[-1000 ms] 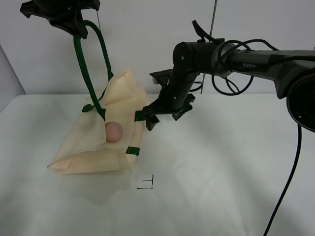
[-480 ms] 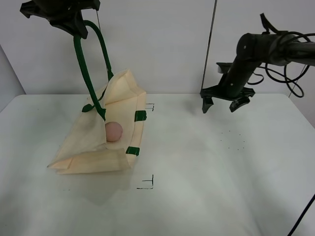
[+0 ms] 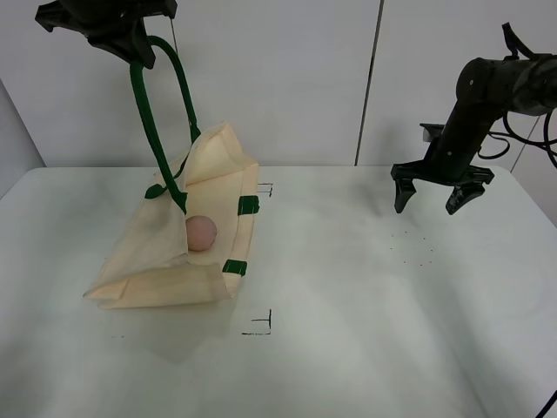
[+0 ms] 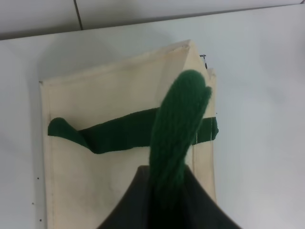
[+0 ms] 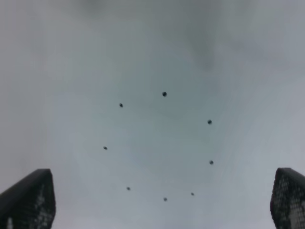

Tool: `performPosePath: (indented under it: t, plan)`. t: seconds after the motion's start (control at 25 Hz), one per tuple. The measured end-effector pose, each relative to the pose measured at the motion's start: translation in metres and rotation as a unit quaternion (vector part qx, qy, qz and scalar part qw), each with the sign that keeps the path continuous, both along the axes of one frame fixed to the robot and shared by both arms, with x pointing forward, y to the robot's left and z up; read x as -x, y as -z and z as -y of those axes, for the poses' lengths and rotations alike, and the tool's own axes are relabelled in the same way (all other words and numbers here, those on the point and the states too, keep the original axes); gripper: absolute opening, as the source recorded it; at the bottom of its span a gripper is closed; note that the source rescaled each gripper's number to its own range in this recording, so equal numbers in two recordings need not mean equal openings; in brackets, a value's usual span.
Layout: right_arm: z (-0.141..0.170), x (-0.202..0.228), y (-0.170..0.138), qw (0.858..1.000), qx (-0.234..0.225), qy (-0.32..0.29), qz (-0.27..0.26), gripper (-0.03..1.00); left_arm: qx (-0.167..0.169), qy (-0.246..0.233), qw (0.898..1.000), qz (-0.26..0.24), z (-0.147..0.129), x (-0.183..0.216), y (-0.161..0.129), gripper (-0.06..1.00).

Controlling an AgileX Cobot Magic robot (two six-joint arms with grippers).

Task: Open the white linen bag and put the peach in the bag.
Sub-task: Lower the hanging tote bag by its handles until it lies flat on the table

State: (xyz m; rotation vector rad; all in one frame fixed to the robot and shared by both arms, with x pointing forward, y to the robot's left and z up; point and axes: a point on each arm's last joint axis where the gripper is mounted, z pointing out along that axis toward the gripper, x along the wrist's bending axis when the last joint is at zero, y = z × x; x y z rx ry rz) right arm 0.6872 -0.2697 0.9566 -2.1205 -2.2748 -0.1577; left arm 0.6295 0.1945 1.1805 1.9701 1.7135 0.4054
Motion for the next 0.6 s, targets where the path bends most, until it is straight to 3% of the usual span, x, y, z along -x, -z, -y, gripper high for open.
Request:
performPosePath:
  t: [0.24, 0.4, 0.6]
  plan:
    - [0.003, 0.05, -0.008, 0.999, 0.006, -0.002, -0.045, 1.0, 0.0, 0.0, 1.0, 0.0, 0.0, 0.0, 0.0, 0.0]
    - [0.006, 0.112, -0.025, 0.997, 0.01, -0.003, -0.071, 1.0, 0.0, 0.0, 1.0, 0.0, 0.0, 0.0, 0.0, 0.0]
    - [0.011, 0.196, -0.049, 0.998, 0.015, -0.005, -0.066, 1.0, 0.0, 0.0, 1.0, 0.0, 0.0, 0.0, 0.0, 0.0]
